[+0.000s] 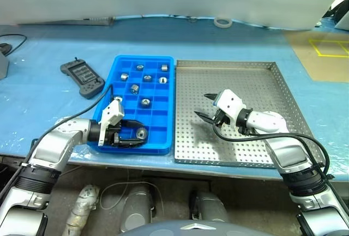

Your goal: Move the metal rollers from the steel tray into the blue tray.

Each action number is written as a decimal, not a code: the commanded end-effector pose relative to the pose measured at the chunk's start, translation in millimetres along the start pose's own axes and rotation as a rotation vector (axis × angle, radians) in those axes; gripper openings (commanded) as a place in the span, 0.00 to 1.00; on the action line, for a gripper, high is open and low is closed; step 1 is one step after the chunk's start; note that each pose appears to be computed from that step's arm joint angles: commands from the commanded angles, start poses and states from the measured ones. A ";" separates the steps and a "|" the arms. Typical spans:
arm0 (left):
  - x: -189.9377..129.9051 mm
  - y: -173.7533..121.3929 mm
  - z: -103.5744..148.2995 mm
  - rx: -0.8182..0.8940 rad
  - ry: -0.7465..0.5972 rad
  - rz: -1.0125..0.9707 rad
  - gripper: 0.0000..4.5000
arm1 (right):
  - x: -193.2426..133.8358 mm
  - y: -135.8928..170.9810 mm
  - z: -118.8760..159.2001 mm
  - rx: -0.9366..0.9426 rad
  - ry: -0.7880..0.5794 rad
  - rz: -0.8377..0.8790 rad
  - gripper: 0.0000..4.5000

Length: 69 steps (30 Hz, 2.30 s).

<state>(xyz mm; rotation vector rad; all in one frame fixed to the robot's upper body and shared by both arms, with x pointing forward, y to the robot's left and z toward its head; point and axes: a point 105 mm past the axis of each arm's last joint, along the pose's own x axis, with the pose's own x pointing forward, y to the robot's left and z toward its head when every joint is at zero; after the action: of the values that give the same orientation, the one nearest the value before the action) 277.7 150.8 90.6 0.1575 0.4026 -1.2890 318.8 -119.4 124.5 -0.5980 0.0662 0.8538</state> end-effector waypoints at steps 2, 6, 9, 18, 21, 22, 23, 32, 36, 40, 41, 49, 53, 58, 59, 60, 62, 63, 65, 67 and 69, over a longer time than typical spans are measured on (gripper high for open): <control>-7.5 11.9 -9.5 -0.038 0.046 0.047 0.90 | -5.5 -8.3 13.6 -0.038 -0.045 -0.039 0.77; -8.1 22.0 30.8 -0.015 -0.103 0.065 0.90 | -6.7 -15.5 31.1 0.016 -0.116 -0.064 0.77; 7.2 34.1 56.8 0.003 -0.191 0.105 0.90 | -10.3 -34.3 81.9 0.141 -0.312 -0.100 0.77; 83.5 24.4 108.5 0.043 -0.342 -0.009 0.90 | -33.0 -103.7 178.4 0.639 -0.723 -0.201 0.77; 103.5 23.4 121.4 0.055 -0.389 -0.011 0.90 | -33.4 -114.2 182.9 0.792 -0.756 -0.199 0.77; 107.5 25.3 126.7 0.052 -0.411 0.003 0.90 | -31.8 -114.4 181.5 0.829 -0.752 -0.198 0.77; 109.2 26.0 130.5 0.050 -0.429 0.007 0.90 | -30.4 -113.8 179.8 0.855 -0.744 -0.197 0.77; 123.1 27.2 161.1 0.140 -0.542 0.059 0.90 | -19.7 -100.9 165.7 0.962 -0.683 -0.192 0.77; 123.1 35.0 177.5 0.147 -0.610 0.121 0.90 | -14.3 -91.7 158.1 0.968 -0.649 -0.182 0.77; 125.2 28.3 184.7 0.176 -0.637 0.107 0.90 | -11.5 -88.4 152.3 0.953 -0.622 -0.196 0.77; 125.0 25.5 187.0 0.178 -0.645 0.094 0.90 | -10.6 -86.4 151.8 0.942 -0.615 -0.193 0.77; 128.8 5.3 190.7 0.164 -0.613 -0.033 0.90 | -5.2 -78.1 148.4 0.889 -0.586 -0.175 0.77; 131.7 5.4 194.3 0.153 -0.621 -0.030 0.90 | -3.8 -75.6 150.1 0.876 -0.587 -0.164 0.77; 135.9 8.0 194.5 0.152 -0.623 -0.010 0.90 | -3.2 -74.0 150.8 0.864 -0.586 -0.160 0.77; 136.5 7.8 194.7 0.155 -0.623 -0.007 0.90 | -3.1 -73.3 151.0 0.860 -0.585 -0.159 0.77; 137.0 7.8 196.0 0.155 -0.627 -0.003 0.90 | -3.0 -72.3 151.0 0.852 -0.583 -0.157 0.77; 137.5 7.3 199.5 0.151 -0.644 -0.002 0.90 | -2.9 -70.8 150.8 0.828 -0.574 -0.155 0.77; 137.5 7.2 200.5 0.152 -0.649 -0.002 0.86 | -2.9 -70.7 150.8 0.821 -0.573 -0.156 0.77; 137.5 6.9 201.3 0.148 -0.658 -0.008 0.76 | -3.1 -71.3 150.3 0.816 -0.572 -0.160 0.77; 137.8 6.4 201.1 0.154 -0.658 -0.007 0.61 | -3.2 -71.2 150.0 0.813 -0.571 -0.161 0.77; 139.8 12.8 200.2 0.143 -0.647 0.040 0.47 | -2.8 -70.7 149.3 0.805 -0.567 -0.163 0.77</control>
<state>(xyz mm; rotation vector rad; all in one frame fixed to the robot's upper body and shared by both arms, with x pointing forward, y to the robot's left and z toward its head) 358.2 -38.1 208.6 -0.1492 -0.1994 -1.2795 351.3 -80.7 267.7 0.4261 -0.0736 0.7074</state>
